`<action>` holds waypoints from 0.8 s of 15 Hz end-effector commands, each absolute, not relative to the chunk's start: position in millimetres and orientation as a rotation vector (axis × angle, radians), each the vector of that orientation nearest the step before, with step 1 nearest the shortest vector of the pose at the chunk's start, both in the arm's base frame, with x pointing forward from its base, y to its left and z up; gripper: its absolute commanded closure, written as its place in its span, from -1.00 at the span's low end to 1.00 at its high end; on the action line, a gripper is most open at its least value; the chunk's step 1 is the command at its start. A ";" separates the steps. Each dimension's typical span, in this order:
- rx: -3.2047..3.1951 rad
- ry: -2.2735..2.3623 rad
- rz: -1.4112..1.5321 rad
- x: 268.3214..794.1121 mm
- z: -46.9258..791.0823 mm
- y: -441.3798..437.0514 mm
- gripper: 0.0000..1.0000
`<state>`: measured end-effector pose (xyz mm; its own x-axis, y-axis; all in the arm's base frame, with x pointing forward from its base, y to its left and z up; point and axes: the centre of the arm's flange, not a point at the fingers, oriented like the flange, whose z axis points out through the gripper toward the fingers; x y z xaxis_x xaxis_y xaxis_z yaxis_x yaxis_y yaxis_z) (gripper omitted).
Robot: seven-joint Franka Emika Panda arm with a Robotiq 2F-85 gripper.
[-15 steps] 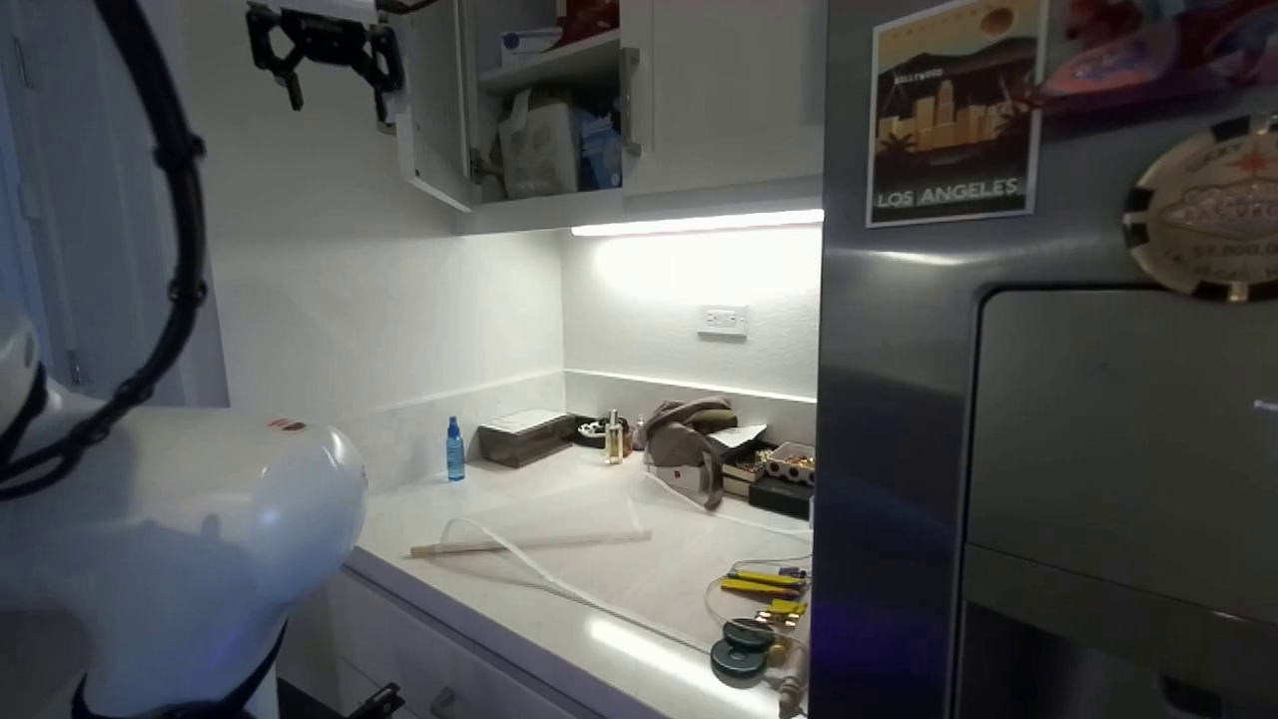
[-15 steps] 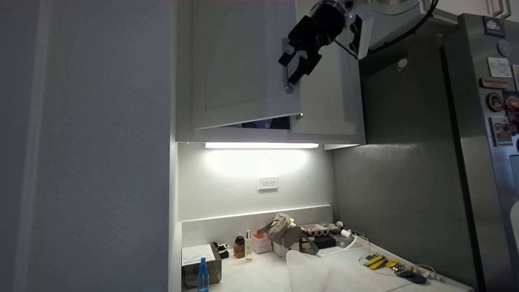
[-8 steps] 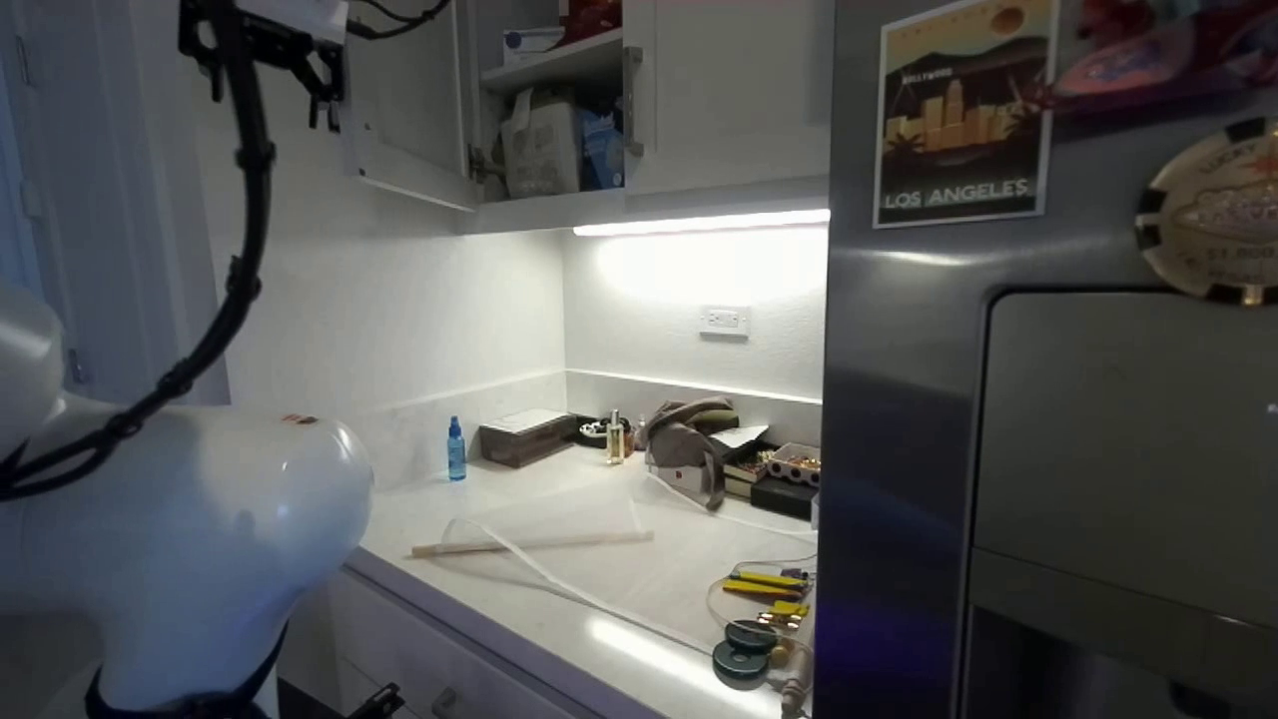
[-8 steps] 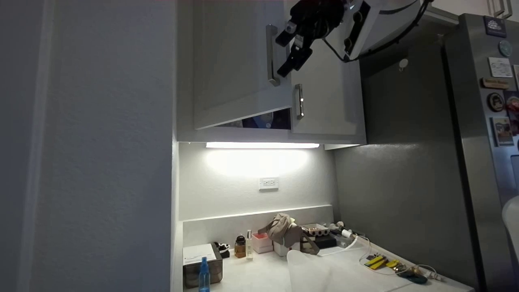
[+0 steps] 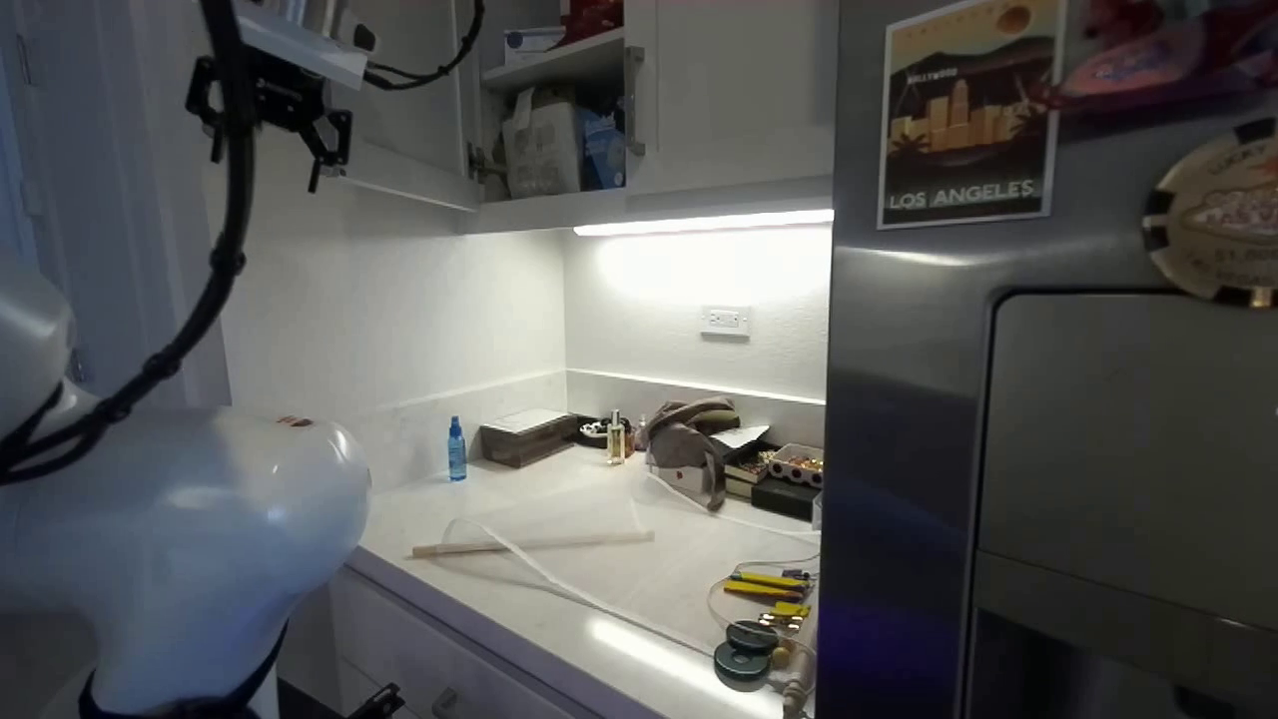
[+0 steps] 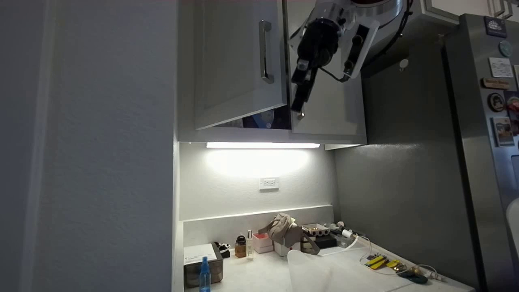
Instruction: Open the left and right cabinet doors, then close the right and left cabinet doors
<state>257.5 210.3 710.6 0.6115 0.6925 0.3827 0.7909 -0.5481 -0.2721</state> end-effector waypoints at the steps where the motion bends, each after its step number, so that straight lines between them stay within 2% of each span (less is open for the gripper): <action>1: -2.578 -1.089 -0.122 273.0 702.8 186.7 -1.00; 6: -2.800 -0.920 -0.018 283.3 695.8 149.7 -1.00; 12: -2.973 -0.697 -0.417 314.8 698.0 151.2 -1.00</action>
<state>300.4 140.7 697.7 0.8457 0.4963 0.1963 0.5178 -0.8521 -0.0763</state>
